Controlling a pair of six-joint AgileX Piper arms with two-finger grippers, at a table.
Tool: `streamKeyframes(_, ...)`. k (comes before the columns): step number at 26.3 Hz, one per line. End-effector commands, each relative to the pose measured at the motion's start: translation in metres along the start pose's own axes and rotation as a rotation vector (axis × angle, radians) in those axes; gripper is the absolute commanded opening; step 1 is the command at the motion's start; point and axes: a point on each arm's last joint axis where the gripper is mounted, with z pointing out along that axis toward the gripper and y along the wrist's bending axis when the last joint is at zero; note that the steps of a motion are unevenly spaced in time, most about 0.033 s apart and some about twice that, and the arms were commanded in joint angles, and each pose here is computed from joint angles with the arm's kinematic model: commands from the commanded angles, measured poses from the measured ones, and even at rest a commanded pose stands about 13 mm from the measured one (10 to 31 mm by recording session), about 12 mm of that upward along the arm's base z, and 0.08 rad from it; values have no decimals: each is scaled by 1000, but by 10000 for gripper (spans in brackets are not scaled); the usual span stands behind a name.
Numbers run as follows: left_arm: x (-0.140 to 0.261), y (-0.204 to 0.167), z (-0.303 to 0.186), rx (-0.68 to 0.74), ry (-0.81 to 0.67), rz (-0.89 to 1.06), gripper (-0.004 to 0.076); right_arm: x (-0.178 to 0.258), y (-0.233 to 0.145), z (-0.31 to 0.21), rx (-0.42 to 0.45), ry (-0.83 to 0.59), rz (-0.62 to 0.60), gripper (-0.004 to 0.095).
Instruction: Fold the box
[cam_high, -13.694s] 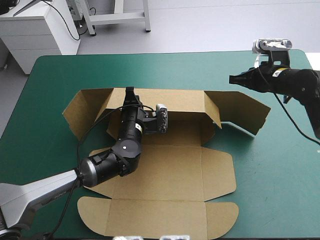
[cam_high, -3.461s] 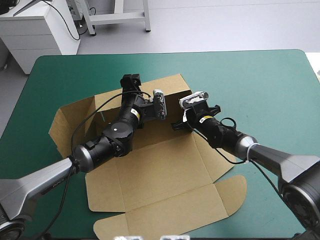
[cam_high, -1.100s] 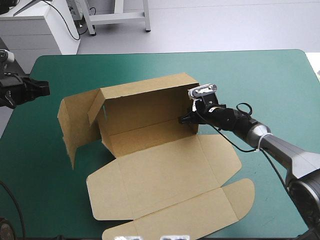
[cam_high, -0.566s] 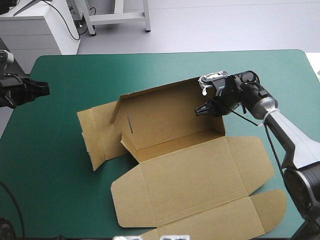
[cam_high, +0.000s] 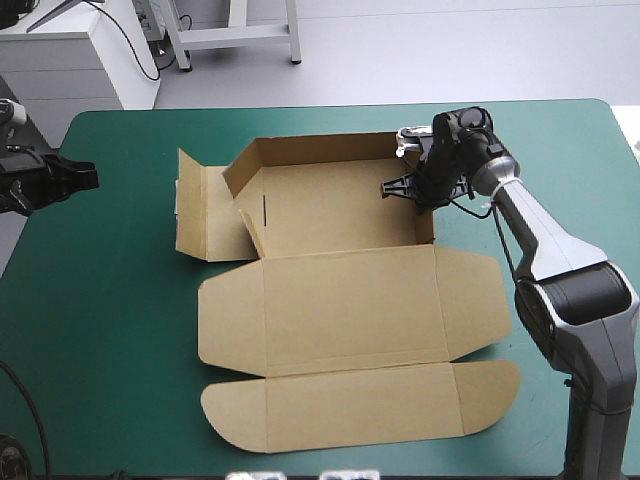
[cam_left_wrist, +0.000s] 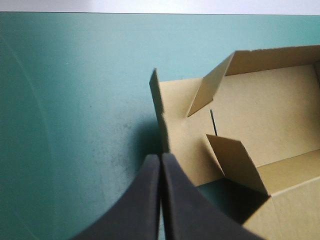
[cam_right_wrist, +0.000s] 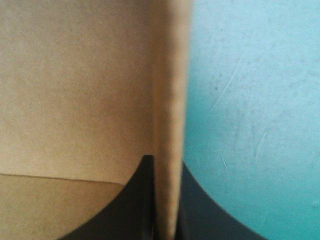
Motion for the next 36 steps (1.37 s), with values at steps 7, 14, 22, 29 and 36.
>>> streamKeyframes(7,-10,-10,-11,24,-79,-3,-8,-16,-20,-29,-5,-116,17,239)
streamKeyframes(14,-9,-11,-11,32,-69,-3,-8,-25,-18,-53,-15,-191,26,776)
streamKeyframes(22,-8,-12,-11,44,-53,-2,-8,-17,-15,-74,-50,-200,35,772)
streamKeyframes(29,-7,-12,-11,48,-48,-2,-8,-5,-20,-51,-15,-119,40,772)
streamKeyframes(36,-7,-12,-11,48,-47,-2,-8,-11,-19,-10,-33,-62,51,772)
